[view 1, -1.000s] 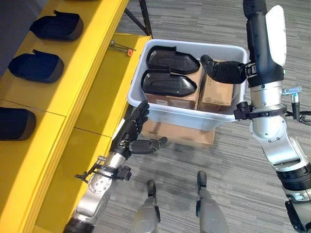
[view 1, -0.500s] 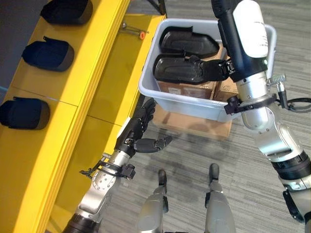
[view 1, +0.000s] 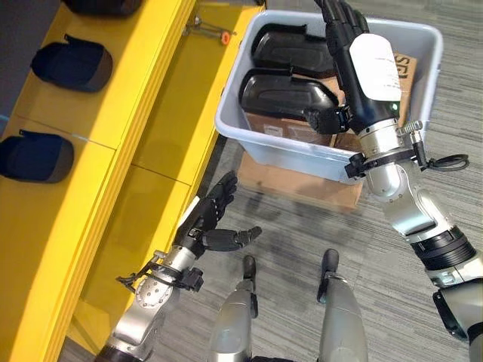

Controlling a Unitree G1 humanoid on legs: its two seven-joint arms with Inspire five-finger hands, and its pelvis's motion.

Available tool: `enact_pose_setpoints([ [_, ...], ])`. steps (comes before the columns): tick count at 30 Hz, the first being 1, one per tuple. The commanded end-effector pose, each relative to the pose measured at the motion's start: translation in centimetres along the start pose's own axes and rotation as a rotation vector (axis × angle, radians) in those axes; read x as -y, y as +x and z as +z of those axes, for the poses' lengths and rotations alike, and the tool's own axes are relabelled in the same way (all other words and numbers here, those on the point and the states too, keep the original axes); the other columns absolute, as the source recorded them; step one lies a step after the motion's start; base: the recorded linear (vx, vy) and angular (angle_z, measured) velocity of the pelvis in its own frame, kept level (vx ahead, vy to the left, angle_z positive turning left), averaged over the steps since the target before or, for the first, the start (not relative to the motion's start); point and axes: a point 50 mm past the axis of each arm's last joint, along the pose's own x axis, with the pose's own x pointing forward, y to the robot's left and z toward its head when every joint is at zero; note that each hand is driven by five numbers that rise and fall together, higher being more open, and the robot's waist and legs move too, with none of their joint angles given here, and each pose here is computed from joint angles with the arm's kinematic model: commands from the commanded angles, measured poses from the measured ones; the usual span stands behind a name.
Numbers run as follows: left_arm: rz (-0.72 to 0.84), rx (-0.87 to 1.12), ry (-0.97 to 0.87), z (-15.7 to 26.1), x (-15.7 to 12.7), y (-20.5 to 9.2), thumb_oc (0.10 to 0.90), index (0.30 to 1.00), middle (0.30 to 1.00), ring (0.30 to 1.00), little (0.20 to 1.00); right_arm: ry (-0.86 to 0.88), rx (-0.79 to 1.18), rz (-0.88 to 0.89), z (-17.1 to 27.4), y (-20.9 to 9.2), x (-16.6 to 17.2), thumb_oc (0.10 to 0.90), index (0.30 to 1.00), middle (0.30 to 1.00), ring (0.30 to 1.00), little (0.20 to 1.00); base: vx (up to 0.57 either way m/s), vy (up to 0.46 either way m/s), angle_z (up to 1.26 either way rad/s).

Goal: Move parts from the plastic box to the shelf.

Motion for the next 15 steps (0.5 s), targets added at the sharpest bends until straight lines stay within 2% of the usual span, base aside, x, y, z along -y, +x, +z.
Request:
enact_pose_setpoints([
  [1,-0.047,0.234,0.007,4.3,0.6,0.9,0.9,1.0,1.0,1.0,1.0,0.025,0.236,-0.202,4.8,2.0,3.4,0.9,1.0,1.0,1.0,1.0,0.09,0.014,0.39],
  [10,-0.078,0.253,-0.008,3.7,0.8,-0.2,0.9,1.0,1.0,1.0,1.0,0.034,0.204,-0.126,4.9,2.3,1.2,0.9,1.0,1.0,1.0,1.0,0.25,0.209,-0.09],
  [15,-0.09,0.219,-0.001,3.3,0.6,0.3,0.9,1.0,1.0,1.0,1.0,0.073,0.175,-0.107,4.3,1.5,0.4,0.9,1.0,1.0,1.0,1.0,0.21,0.195,-0.88],
])
